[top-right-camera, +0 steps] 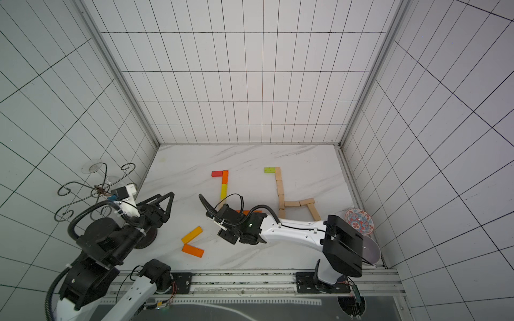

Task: Assemble a giraffe with building blocks
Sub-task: Pick up the building block from the center of the board.

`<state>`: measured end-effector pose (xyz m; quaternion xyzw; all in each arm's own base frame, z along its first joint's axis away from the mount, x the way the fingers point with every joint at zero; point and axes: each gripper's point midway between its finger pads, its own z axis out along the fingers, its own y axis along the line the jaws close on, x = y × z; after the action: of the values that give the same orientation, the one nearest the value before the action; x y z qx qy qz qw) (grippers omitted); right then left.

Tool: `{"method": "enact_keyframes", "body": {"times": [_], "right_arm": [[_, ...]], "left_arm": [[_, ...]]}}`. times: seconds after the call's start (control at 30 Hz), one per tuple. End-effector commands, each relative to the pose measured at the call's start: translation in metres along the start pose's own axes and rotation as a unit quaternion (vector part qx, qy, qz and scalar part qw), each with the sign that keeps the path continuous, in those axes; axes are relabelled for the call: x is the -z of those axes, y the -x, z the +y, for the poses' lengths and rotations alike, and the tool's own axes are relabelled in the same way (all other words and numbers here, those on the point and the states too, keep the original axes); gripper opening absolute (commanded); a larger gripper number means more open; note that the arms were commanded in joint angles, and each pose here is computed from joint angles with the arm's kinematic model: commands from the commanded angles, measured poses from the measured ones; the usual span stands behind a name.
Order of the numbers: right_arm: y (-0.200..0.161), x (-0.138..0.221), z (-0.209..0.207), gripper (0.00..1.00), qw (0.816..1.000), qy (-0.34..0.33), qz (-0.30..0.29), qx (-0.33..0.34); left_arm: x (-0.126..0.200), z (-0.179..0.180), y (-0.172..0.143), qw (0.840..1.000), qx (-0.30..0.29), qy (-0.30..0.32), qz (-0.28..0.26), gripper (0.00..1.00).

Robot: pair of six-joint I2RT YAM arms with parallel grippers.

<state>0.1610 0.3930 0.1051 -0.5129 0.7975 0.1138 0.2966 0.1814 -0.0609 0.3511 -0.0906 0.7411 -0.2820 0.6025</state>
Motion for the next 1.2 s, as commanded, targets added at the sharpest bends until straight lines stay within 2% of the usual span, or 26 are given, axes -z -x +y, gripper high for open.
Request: {"method": "enact_keyframes", "body": {"times": [0.0,0.23,0.57,0.97,1.07,1.17], "right_arm": [[0.032,-0.002,0.029,0.58,0.997,0.012,-0.004,-0.07],[0.037,-0.029,0.072,0.59,0.997,0.037,0.028,-0.058],[0.055,-0.052,0.093,0.61,0.995,0.066,0.041,-0.059],[0.056,-0.082,0.11,0.63,0.992,0.078,0.07,-0.063],[0.053,-0.089,0.111,0.6,0.992,0.075,0.08,-0.067],[0.05,-0.09,0.111,0.5,0.991,0.072,0.088,-0.073]], "left_arm": [[0.006,0.021,-0.007,0.999,-0.003,0.052,0.01,0.73],[0.02,0.025,-0.012,0.999,0.007,0.049,0.008,0.73],[0.025,0.028,-0.015,0.999,0.006,0.051,0.007,0.74],[0.029,0.029,-0.014,0.999,-0.008,0.054,0.006,0.76],[0.028,0.029,-0.017,0.999,-0.004,0.052,0.008,0.76],[0.03,0.03,-0.017,0.999,-0.004,0.052,0.008,0.76]]}}
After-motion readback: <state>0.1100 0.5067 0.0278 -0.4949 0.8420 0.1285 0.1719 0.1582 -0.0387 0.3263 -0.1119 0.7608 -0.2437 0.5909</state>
